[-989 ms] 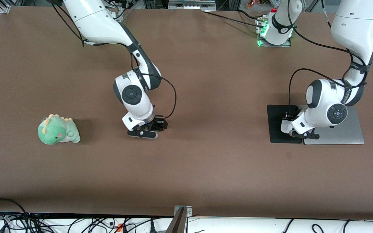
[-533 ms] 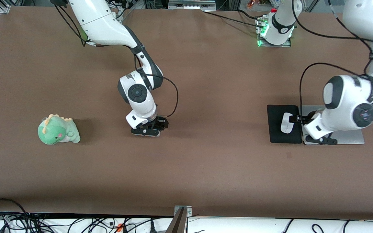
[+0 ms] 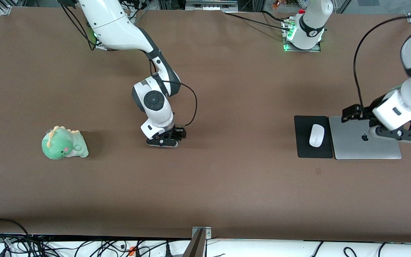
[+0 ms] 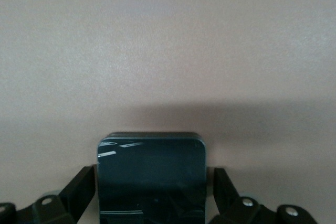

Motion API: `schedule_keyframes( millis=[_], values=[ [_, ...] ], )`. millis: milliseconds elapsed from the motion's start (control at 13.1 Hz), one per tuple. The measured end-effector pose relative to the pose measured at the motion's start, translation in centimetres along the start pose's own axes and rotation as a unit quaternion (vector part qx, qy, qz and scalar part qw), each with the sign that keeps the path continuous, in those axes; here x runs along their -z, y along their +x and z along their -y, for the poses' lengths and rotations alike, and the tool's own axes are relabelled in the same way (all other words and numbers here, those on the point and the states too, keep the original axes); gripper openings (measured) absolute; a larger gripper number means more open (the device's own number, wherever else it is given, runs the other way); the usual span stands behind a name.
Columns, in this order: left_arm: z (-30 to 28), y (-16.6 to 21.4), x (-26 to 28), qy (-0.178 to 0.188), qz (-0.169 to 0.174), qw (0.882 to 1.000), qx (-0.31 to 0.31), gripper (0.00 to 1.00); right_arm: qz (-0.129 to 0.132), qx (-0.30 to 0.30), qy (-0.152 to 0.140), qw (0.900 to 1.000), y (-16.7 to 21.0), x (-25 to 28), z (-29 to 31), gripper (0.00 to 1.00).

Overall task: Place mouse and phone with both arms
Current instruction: 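Release the mouse on the pad and raise the left gripper, then carry the black phone with the right gripper beside the green plush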

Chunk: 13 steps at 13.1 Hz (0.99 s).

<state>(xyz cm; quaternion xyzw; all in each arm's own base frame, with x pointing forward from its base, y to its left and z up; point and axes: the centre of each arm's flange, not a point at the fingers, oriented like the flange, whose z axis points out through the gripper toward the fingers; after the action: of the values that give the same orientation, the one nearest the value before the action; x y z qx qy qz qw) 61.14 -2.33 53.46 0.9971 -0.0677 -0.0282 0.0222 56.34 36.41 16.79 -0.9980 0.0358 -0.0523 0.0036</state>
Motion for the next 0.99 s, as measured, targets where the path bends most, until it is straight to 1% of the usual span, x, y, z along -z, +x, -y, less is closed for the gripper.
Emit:
schedule_keyframes(
  millis=[76, 228, 304, 380, 533, 685, 837, 989],
  values=[
    [-0.8, -0.4, 1.7, 0.000, -0.003, 1.000, -0.006, 1.00, -0.001, 0.001, 0.000, 1.000, -0.2, -0.1, 0.0, 1.00],
    [-1.9, -0.9, 3.9, 0.000, -0.004, 1.000, -0.015, 1.00, -0.002, 0.001, 0.000, 1.000, -0.1, -0.1, -0.1, 0.96],
    [-2.1, -1.1, 4.6, 0.000, -0.005, 1.000, -0.017, 1.00, -0.004, 0.001, 0.001, 1.000, 0.0, 0.2, -0.1, 0.85],
    [-2.2, -1.4, 5.2, 0.001, -0.008, 1.000, -0.017, 1.00, -0.005, 0.002, 0.002, 1.000, 0.0, 0.5, 0.0, 0.80],
    [-2.9, -2.1, 6.3, 0.005, -0.011, 1.000, -0.015, 1.00, -0.002, 0.003, 0.000, 1.000, -0.1, 0.5, 0.0, 0.80],
    [-4.3, -2.9, 6.7, 0.018, -0.008, 1.000, 0.002, 1.00, 0.013, 0.008, -0.015, 1.000, 0.6, 1.2, 0.0, 0.80],
    [-4.9, -3.9, 6.0, 0.025, 0.000, 1.000, 0.014, 1.00, 0.026, 0.033, -0.036, 0.998, 3.0, 3.2, -1.1, 0.80],
    [-4.3, -4.9, 5.8, 0.028, 0.001, 0.999, 0.024, 1.00, 0.021, 0.051, -0.042, 0.998, 6.5, 5.3, -4.9, 0.80]
  ],
)
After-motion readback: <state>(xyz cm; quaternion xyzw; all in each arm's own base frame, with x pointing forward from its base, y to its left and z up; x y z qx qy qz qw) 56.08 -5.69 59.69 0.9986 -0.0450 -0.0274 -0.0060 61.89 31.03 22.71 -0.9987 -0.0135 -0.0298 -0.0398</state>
